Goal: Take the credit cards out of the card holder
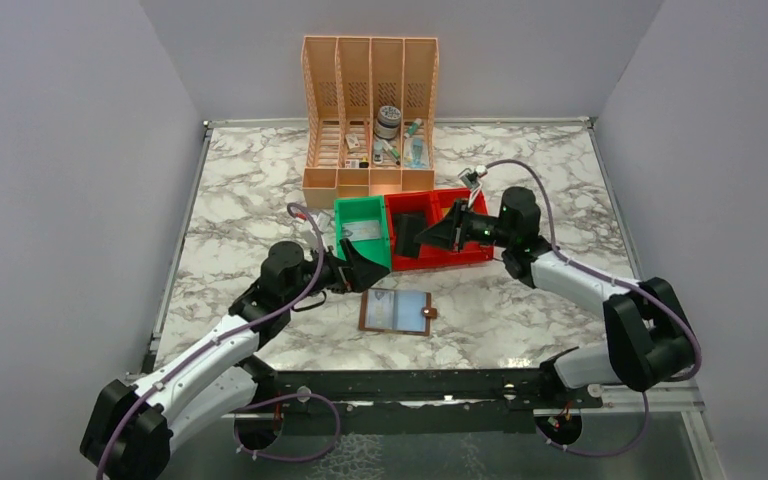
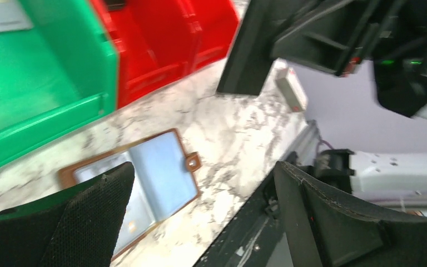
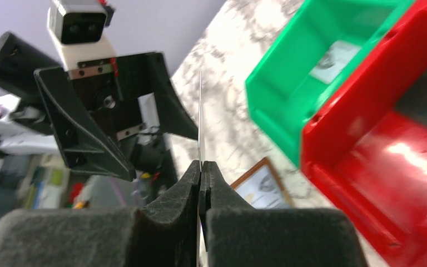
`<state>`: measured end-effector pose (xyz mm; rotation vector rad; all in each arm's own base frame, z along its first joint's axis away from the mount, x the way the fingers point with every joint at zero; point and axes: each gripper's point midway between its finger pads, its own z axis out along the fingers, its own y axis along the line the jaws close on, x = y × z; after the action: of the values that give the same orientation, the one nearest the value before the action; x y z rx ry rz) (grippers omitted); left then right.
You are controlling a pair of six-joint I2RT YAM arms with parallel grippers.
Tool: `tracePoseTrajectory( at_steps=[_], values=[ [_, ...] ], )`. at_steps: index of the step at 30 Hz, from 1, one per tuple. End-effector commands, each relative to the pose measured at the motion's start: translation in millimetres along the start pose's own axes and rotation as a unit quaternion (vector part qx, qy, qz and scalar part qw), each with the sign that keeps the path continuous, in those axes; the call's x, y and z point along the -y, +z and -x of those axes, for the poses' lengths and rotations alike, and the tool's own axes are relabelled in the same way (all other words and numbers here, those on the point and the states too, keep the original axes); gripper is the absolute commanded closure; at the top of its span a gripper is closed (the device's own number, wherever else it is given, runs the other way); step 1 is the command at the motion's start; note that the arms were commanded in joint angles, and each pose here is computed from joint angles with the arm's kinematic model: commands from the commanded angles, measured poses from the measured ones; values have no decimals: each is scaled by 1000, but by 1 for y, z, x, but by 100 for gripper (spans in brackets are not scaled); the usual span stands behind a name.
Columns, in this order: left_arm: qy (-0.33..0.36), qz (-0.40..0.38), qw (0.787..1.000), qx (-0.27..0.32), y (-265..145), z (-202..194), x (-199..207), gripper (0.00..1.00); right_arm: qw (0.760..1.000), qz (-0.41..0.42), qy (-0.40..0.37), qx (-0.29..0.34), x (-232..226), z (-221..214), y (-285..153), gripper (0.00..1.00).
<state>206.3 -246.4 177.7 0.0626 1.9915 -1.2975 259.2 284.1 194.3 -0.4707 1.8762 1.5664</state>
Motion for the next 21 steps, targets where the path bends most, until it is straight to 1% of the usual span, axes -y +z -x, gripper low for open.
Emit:
tracePoseTrajectory(
  at_steps=[1,5,7,10,13,15,18,20,21],
  values=[
    [25,120,992,15,-19,6,-38,1,985,-149,-83,24,40,21,-14,99],
    [35,161,986,13,-30,4,-50,1,970,-201,-131,47,48,41,-24,99],
    [40,177,983,14,-33,5,-55,1,958,-237,-153,53,56,53,-30,99],
    [42,196,980,16,-34,8,-60,1,935,-289,-192,70,65,74,-39,99],
    [43,208,977,12,-35,9,-64,1,906,-329,-255,73,68,92,-43,99],
    [42,215,976,10,-36,7,-67,1,891,-351,-280,63,73,95,-42,99],
    [39,219,975,8,-36,4,-70,1,871,-356,-337,21,77,86,-25,99],
    [39,220,975,4,-36,3,-71,1,848,-355,-393,-18,79,76,-8,99],
    [41,219,975,4,-35,4,-70,1,833,-360,-419,-38,82,72,-1,99]
  ],
)
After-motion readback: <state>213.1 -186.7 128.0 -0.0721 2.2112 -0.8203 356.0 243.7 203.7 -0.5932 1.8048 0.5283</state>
